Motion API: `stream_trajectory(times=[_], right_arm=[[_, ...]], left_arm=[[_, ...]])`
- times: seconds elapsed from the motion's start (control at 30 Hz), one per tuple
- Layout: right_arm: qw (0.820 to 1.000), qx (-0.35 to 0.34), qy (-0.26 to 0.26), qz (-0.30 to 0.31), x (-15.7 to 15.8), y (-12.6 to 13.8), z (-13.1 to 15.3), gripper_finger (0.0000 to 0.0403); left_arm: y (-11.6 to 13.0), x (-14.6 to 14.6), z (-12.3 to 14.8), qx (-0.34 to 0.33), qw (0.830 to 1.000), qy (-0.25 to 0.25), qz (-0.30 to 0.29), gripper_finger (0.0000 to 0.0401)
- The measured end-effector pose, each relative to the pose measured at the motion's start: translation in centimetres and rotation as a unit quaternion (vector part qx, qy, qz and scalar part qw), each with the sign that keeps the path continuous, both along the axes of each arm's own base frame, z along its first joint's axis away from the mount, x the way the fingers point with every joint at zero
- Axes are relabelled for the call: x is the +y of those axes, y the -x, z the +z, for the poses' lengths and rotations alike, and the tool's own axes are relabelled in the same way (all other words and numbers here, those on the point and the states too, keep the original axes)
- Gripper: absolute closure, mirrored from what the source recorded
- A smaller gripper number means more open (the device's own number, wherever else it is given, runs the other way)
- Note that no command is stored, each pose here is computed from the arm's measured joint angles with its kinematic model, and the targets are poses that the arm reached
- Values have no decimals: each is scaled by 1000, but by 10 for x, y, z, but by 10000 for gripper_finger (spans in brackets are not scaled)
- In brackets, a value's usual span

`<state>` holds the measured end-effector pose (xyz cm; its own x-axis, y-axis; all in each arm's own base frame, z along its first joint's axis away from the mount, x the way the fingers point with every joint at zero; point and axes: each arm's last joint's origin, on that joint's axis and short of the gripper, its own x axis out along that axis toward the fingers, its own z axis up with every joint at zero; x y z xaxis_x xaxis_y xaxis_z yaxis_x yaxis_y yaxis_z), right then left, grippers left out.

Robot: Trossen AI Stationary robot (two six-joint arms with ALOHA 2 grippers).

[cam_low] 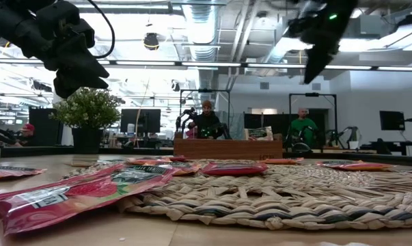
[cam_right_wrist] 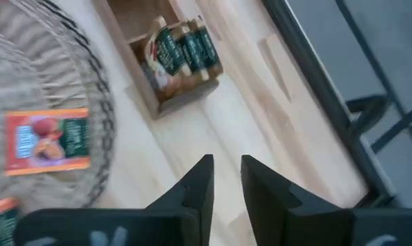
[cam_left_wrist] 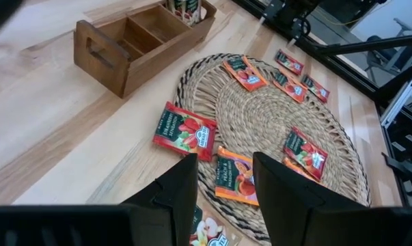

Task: Pick & Place Tea
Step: Put the brown tea bag into the right section of the wooden organizer

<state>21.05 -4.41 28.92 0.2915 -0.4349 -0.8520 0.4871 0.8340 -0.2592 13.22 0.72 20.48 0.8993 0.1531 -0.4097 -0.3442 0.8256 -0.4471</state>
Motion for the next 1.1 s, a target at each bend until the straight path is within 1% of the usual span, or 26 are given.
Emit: stream_trajectory(times=[0.17,0.33,0.43,0.63,0.73,0.8,0.9,0.97,1.1], right_arm=[[994,-99,-25,-23,23,36,-10,366],[976,-207,-66,-29,41,58,-27,381],[964,-251,-87,-24,48,67,-41,386],[939,-326,-111,-23,56,77,-69,386],[930,-349,-115,-20,57,80,-79,383],[922,-368,-120,-17,58,81,-83,383],[915,-383,-123,-16,57,82,-87,384],[913,-387,-124,-16,57,82,-87,385],[912,-390,-126,-15,57,82,-87,385]], left_arm=[[-1,0,1,-6,1000,0,0,268],[-11,0,5,-34,999,-1,0,268],[-18,0,-1,-16,1000,2,-3,268],[-31,-3,-20,57,996,44,-50,268],[-40,-3,-25,87,993,49,-63,268],[-47,-4,-27,111,990,37,-75,268],[-59,-3,-30,160,982,4,-101,268],[-66,-3,-32,207,971,-20,-116,268],[-80,-1,-36,294,944,-66,-132,268]])
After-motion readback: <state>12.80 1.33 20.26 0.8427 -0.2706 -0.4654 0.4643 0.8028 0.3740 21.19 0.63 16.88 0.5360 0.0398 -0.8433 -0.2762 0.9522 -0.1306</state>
